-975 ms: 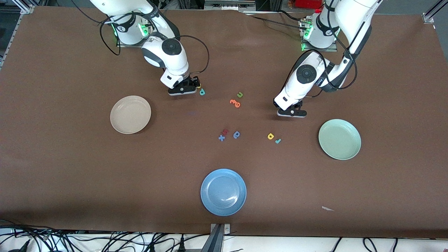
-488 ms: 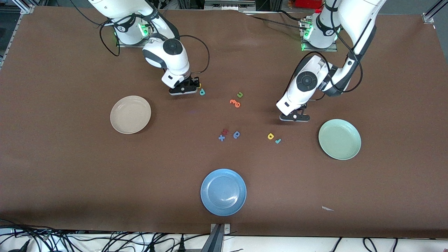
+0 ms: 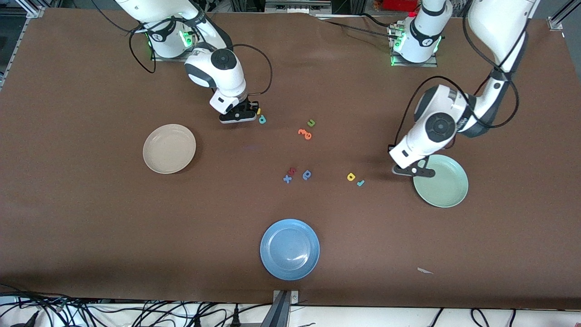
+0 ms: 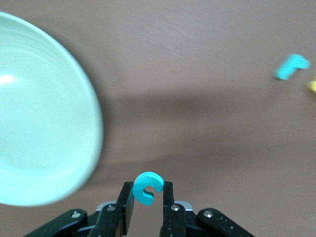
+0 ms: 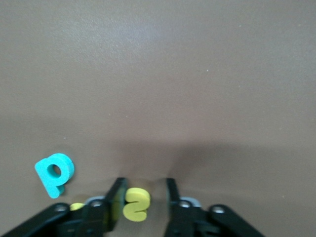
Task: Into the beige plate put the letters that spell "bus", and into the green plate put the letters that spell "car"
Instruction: 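Lower the cyan c onto the green plate and open the left gripper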
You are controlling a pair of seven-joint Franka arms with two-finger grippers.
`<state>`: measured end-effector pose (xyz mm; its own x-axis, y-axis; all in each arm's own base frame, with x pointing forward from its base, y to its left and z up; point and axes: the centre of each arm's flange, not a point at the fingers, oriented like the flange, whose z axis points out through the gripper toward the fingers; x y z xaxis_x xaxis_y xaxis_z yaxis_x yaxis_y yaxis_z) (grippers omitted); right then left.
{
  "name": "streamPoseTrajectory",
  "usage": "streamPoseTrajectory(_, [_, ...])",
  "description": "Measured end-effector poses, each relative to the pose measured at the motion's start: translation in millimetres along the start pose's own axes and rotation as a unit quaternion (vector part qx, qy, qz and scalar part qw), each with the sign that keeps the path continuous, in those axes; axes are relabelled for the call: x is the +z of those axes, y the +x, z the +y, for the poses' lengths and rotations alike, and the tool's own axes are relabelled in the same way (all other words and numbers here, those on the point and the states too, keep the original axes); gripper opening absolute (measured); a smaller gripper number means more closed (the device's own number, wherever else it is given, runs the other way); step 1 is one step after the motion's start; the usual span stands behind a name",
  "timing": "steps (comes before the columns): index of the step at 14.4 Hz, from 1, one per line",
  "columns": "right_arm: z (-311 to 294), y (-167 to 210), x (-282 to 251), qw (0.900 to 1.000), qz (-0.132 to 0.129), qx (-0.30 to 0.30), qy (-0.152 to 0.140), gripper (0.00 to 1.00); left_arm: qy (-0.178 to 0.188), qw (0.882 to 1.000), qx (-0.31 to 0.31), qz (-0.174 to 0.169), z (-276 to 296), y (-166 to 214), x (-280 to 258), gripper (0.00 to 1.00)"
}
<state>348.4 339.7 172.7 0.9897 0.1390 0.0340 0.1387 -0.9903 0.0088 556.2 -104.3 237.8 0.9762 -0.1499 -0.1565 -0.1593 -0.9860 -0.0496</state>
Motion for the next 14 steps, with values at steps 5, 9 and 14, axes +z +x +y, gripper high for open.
streamPoseTrajectory(5, [0,1,0,1.000,0.001,0.001,0.000,0.07,-0.012,0.999,0.045,0.020,-112,10,-11,0.28])
streamPoseTrajectory(9, [9,10,-6,1.000,0.009,0.003,-0.006,0.01,-0.024,0.998,0.050,0.016,-119,23,4,0.33])
streamPoseTrajectory(14, [17,15,-12,1.000,0.014,0.018,-0.016,0.26,-0.030,0.998,0.033,0.035,-114,45,-14,0.79])
